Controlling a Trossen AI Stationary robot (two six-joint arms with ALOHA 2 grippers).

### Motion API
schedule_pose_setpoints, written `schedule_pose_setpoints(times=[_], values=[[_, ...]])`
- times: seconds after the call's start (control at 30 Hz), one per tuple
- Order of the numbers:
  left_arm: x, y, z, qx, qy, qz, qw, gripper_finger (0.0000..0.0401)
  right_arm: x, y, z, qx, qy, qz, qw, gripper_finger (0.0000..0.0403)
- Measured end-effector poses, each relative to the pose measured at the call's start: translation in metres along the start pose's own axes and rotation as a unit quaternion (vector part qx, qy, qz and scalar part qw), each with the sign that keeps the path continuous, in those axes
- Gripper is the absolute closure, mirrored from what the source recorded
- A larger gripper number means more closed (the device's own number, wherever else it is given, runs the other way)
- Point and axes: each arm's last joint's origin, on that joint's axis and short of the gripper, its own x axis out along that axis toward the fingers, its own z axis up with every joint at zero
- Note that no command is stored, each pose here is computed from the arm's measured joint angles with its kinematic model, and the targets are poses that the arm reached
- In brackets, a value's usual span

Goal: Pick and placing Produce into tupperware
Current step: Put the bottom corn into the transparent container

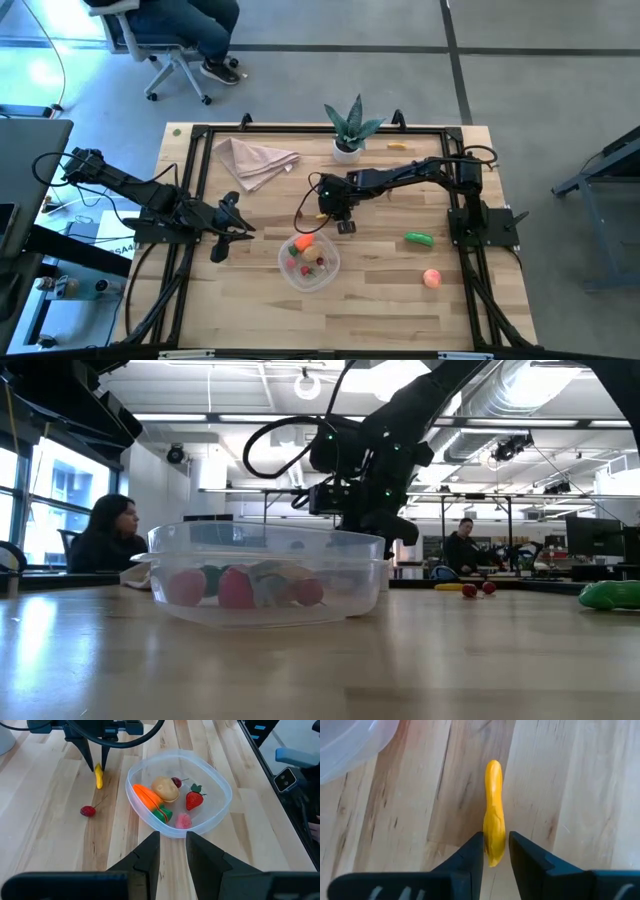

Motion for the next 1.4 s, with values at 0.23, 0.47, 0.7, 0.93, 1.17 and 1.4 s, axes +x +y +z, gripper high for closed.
schedule_pose_setpoints(times=[0.23,0.47,0.7,0.93,1.17,1.4], values=[[0.0,0.0,0.0,0.0,0.0,0.0,1.0,0.0318,0.0,0.0,0.0,0.0,0.0,-0.001,1.0,0.033],[0.0,0.0,0.0,0.0,0.0,0.0,1.0,0.0318,0.0,0.0,0.0,0.0,0.0,-0.002,1.0,0.037],[0.0,0.0,0.0,0.0,0.0,0.0,1.0,0.0318,0.0,0.0,0.001,-0.001,-0.005,-0.003,1.0,0.0381],[0.0,0.0,0.0,0.0,0.0,0.0,1.0,0.0318,-0.007,-0.003,0.008,0.0,0.005,-0.016,1.0,0.0382],[0.0,0.0,0.0,0.0,0.0,0.0,1.0,0.0318,-0.04,-0.01,0.03,0.013,0.055,-0.053,0.997,0.0382],[0.0,0.0,0.0,0.0,0.0,0.0,1.0,0.0318,-0.069,0.013,0.061,-0.008,0.036,-0.037,0.999,0.0382]])
